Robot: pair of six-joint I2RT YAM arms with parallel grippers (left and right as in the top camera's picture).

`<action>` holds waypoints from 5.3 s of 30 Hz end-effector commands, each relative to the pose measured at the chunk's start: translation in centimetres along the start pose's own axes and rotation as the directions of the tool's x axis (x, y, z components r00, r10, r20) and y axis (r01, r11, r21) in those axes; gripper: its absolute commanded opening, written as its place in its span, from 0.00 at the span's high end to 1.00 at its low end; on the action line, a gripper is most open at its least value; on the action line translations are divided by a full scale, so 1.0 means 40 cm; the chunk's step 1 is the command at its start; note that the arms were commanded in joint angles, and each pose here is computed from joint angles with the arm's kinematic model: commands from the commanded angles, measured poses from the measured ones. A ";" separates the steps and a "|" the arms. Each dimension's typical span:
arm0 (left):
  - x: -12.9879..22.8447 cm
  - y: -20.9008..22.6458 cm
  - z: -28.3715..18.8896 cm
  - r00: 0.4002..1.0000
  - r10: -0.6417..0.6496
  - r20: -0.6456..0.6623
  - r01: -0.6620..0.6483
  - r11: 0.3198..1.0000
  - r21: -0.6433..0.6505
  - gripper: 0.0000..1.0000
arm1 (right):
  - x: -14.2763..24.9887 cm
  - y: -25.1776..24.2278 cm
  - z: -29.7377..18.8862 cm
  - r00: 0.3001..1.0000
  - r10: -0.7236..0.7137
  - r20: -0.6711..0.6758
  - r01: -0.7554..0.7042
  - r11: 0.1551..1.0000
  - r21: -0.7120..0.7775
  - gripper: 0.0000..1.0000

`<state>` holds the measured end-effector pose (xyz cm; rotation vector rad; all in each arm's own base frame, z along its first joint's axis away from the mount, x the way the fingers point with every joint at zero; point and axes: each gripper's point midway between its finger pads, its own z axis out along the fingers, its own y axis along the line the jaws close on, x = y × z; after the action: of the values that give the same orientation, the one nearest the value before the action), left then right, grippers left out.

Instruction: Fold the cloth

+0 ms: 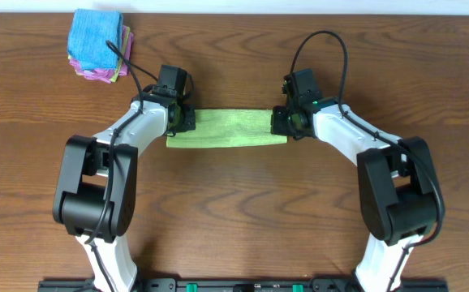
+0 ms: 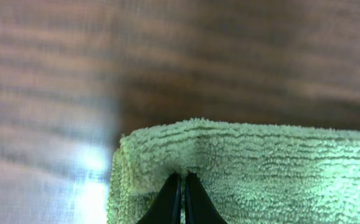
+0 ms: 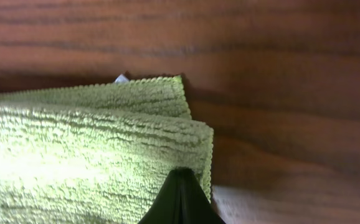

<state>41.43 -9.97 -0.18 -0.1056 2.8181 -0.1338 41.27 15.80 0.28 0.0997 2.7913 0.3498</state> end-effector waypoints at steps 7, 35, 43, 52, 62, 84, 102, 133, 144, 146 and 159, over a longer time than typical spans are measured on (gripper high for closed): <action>0.124 0.031 0.036 0.983 -0.057 -0.173 0.049 0.998 -0.050 0.94 | -0.001 0.020 0.008 1.000 -0.020 0.002 0.020 0.999 -0.035 0.99; 0.143 0.035 0.032 0.976 -0.077 -0.204 0.066 0.996 -0.059 0.94 | -0.026 -0.080 -0.326 0.996 0.079 -0.027 -0.073 0.669 -0.740 0.15; 0.155 0.037 0.029 0.972 -0.075 -0.222 0.063 0.996 -0.064 0.94 | 0.014 -0.021 -0.175 0.991 0.032 -0.130 -0.119 0.658 -0.744 0.16; 0.162 0.040 0.028 0.969 -0.076 -0.234 0.062 0.996 -0.069 0.94 | -0.024 -0.029 -0.095 0.992 0.087 -0.095 -0.127 0.765 -0.631 0.19; 0.162 0.040 0.028 0.969 -0.077 -0.234 0.062 0.996 -0.068 0.94 | 0.020 -0.032 -0.022 0.972 0.127 -0.199 -0.225 0.751 -0.621 0.22; -0.015 0.033 -0.305 0.992 -0.122 0.038 0.120 0.992 0.042 0.94 | -0.042 -0.009 -0.092 0.966 0.117 -0.229 -0.217 0.848 -0.483 0.98; 0.049 0.032 -0.758 0.915 -0.138 0.380 0.066 0.978 0.197 0.94 | 0.005 0.028 -0.143 0.958 -0.240 -0.157 0.276 0.920 0.280 0.99; 0.127 0.031 -0.777 0.941 -0.105 0.322 0.037 0.977 0.210 0.94 | 0.087 0.483 -0.056 0.939 -0.343 -0.042 0.304 0.877 -0.371 0.01; 0.106 0.006 -0.676 0.960 -0.096 0.263 0.031 0.970 0.240 0.08 | -0.161 0.363 -0.353 0.934 -0.243 0.262 0.319 0.897 -0.306 0.99; 0.104 -0.019 -0.627 0.970 -0.091 0.223 0.023 0.957 0.288 0.04 | -0.200 0.299 -0.396 0.933 -0.203 0.297 0.279 0.928 -0.245 0.99; 0.050 -0.198 -0.268 0.985 -0.164 -0.055 0.161 0.750 0.642 0.04 | -0.170 0.049 -0.212 0.999 -0.028 0.018 0.031 0.981 -0.193 0.99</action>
<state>37.09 -15.56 11.70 -0.1147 2.5328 -0.9456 45.31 13.87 13.50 0.0405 2.6609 0.5215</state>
